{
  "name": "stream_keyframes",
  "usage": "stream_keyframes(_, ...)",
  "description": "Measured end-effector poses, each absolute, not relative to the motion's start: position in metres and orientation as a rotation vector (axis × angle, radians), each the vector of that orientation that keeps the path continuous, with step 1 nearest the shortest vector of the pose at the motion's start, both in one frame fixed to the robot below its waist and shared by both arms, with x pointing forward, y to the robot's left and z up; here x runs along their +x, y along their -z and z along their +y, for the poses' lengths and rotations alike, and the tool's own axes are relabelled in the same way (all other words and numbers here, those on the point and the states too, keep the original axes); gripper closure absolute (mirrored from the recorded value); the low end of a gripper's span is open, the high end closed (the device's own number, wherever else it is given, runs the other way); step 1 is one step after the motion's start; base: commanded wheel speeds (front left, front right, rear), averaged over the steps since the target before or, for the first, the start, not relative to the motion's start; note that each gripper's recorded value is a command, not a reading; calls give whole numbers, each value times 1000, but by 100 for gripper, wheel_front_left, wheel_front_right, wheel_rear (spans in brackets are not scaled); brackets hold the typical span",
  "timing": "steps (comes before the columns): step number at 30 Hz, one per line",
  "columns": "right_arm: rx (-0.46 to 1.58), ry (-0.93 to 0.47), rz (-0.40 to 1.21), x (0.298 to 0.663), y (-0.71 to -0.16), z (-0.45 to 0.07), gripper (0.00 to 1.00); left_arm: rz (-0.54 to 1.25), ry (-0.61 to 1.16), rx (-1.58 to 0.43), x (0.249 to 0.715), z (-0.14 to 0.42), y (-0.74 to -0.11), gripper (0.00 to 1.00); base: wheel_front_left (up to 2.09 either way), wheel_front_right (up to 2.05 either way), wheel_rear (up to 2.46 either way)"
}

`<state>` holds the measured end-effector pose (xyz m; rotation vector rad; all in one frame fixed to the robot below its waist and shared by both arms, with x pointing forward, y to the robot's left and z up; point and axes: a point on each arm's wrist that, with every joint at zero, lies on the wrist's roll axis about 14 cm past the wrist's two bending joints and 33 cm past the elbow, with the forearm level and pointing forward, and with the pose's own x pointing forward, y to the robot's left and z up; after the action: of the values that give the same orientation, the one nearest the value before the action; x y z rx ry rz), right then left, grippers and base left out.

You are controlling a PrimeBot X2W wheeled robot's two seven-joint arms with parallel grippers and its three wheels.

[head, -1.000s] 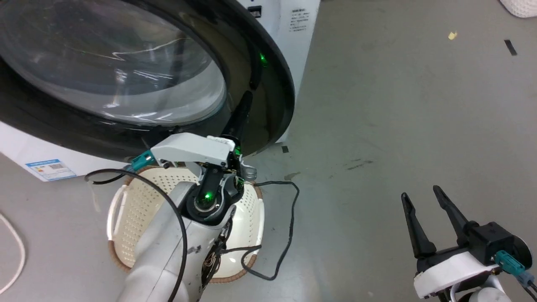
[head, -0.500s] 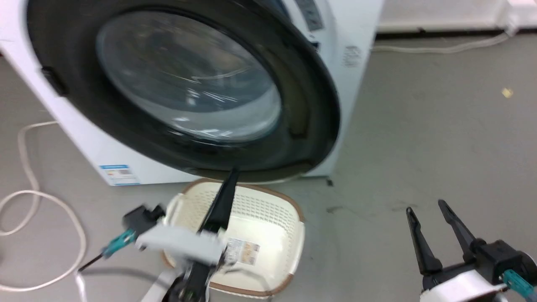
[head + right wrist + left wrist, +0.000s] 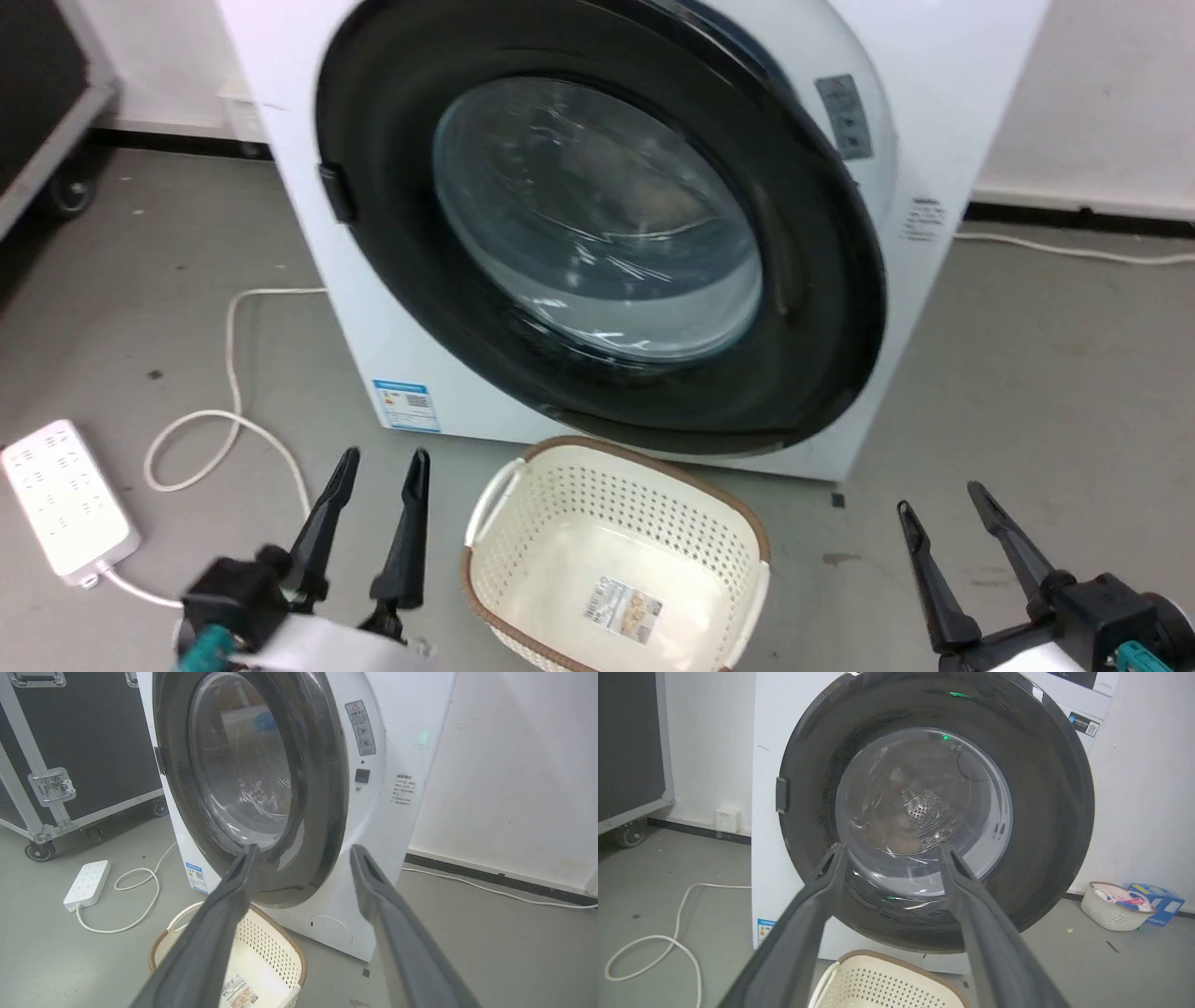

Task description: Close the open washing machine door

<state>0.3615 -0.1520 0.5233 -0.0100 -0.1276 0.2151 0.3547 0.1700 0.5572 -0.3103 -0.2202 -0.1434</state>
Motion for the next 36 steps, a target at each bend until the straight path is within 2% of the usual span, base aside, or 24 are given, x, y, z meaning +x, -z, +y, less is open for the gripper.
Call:
stream_keyframes(6, -7, -261, -128, 362, -523, -137, 0, -194, 87, -35, 338, 178, -545, 0, 0, 0, 0)
stream_keyframes(11, 1, -309, -117, 364, -520, -123, 0, -157, 62, 34, 332, 177, -532, 0, 0, 0, 0)
stream_keyframes(12, -1, -325, -112, 364, -518, -119, 88, -152, 55, 29, 333, 177, -530, 0, 0, 0, 0)
stream_keyframes(13, -2, -342, -108, 365, -517, -116, 100, -147, 50, 21, 333, 177, -529, 0, 0, 0, 0)
stream_keyframes(18, -44, -453, -103, 386, -520, -96, 100, -100, 39, -1, 337, 175, -515, 0, 0, 0, 0)
stream_keyframes(25, -109, -562, -102, 449, -534, -82, 100, -59, 19, -11, 357, 175, -502, 0, 0, 0, 0)
stream_keyframes(36, -24, -564, 24, 546, -518, -88, 100, -5, -40, -8, 373, 187, -484, 0, 0, 0, 0)
